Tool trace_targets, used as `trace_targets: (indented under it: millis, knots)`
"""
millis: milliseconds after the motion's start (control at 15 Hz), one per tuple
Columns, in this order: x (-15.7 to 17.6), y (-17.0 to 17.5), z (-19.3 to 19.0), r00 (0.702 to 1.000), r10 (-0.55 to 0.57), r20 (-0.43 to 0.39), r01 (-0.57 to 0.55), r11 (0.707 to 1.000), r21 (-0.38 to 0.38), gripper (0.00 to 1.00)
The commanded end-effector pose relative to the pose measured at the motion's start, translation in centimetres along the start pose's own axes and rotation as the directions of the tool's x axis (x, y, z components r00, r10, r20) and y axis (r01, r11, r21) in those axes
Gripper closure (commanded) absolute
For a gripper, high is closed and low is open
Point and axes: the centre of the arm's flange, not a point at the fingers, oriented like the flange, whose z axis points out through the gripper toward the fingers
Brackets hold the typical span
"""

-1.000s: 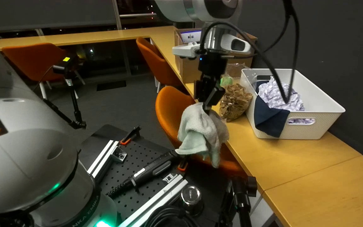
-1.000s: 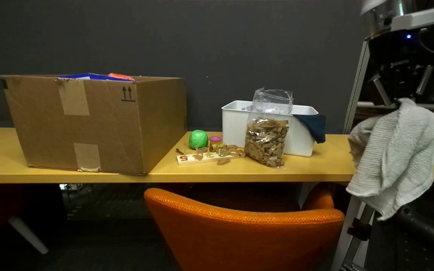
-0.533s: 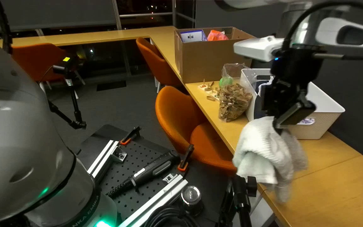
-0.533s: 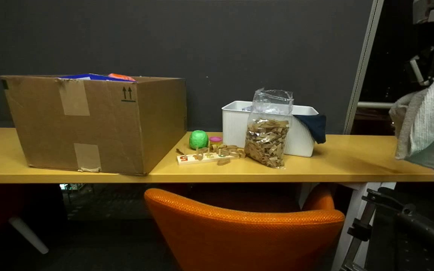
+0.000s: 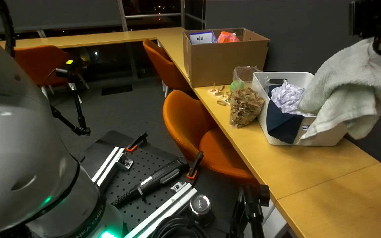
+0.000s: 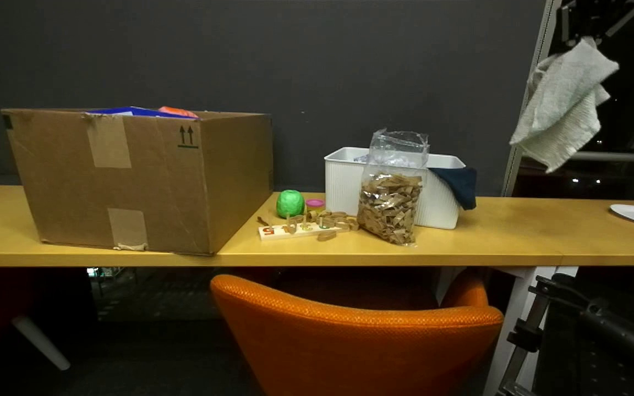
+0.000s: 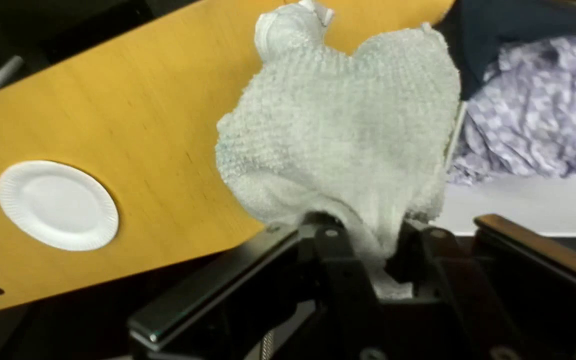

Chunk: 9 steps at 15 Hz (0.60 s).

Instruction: Move the laundry from the chair into the washing basket

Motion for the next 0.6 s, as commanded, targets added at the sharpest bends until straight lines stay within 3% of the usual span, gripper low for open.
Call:
trace_targets:
  millis: [0, 267, 533]
  knots:
    - [4.8, -5.8, -1.7, 0.997, -0.017, -0.079, 0.023, 0.997, 0.079, 0.96]
    - [7.2, -13.5, -0.7, 0.990, -0.062, -0.129, 0.079, 0.988, 0.131, 0.96]
    - [7.6, -21.4, 1.9, 0.977, -0.134, -0.166, 0.158, 0.978, 0.139, 0.96]
